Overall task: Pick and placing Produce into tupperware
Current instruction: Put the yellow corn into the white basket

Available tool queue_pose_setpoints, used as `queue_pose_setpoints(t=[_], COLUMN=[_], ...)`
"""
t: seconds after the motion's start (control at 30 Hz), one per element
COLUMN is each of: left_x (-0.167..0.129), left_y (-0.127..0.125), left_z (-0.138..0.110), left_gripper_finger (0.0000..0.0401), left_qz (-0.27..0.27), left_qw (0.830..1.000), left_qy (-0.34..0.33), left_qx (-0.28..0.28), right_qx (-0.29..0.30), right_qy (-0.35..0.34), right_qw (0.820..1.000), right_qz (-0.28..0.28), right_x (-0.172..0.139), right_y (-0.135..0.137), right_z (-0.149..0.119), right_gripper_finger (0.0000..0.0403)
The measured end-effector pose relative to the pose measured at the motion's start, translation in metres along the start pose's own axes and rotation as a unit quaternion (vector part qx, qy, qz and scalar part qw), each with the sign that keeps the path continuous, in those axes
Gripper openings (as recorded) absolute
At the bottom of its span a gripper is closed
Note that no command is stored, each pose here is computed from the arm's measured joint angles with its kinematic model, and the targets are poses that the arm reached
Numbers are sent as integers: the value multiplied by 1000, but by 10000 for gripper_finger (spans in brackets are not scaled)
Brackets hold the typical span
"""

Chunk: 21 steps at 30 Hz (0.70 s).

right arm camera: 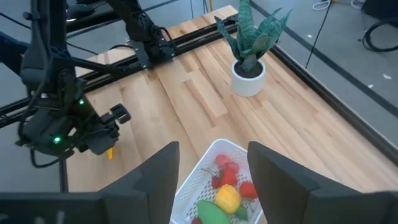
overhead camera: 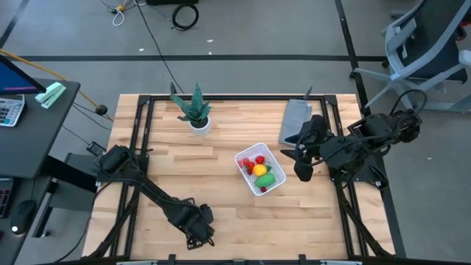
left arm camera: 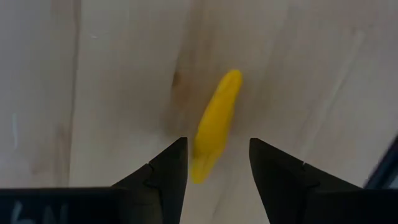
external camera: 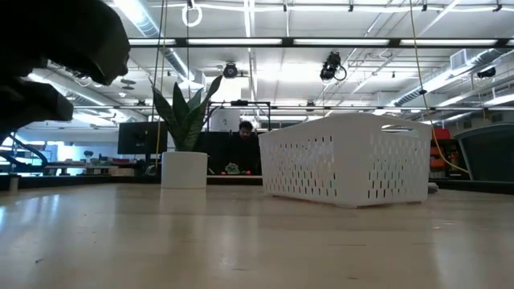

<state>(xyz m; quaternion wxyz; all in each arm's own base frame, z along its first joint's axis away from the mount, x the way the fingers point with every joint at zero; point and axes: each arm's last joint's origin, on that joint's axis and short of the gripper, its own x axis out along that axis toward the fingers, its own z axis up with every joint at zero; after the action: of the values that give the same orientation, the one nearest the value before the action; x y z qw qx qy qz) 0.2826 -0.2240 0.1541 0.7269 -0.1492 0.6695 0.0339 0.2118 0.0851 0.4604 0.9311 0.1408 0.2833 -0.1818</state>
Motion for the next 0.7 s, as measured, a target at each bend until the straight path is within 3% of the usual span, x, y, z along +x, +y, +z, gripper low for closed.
queue_pose_setpoints(t=[0.5, 0.7], left_x=[10, 10], left_y=[8, 13], left_z=[-5, 2], left_gripper_finger=[163, 82], left_qz=[3, 0], left_qw=[1000, 1000], left_qy=[3, 9], left_qx=[12, 0], right_qx=[8, 8], right_qy=[2, 2], right_qw=[1000, 1000], right_qz=[2, 2], right_x=[0, 0], right_y=[0, 0], right_z=[0, 0], right_gripper_finger=[199, 199])
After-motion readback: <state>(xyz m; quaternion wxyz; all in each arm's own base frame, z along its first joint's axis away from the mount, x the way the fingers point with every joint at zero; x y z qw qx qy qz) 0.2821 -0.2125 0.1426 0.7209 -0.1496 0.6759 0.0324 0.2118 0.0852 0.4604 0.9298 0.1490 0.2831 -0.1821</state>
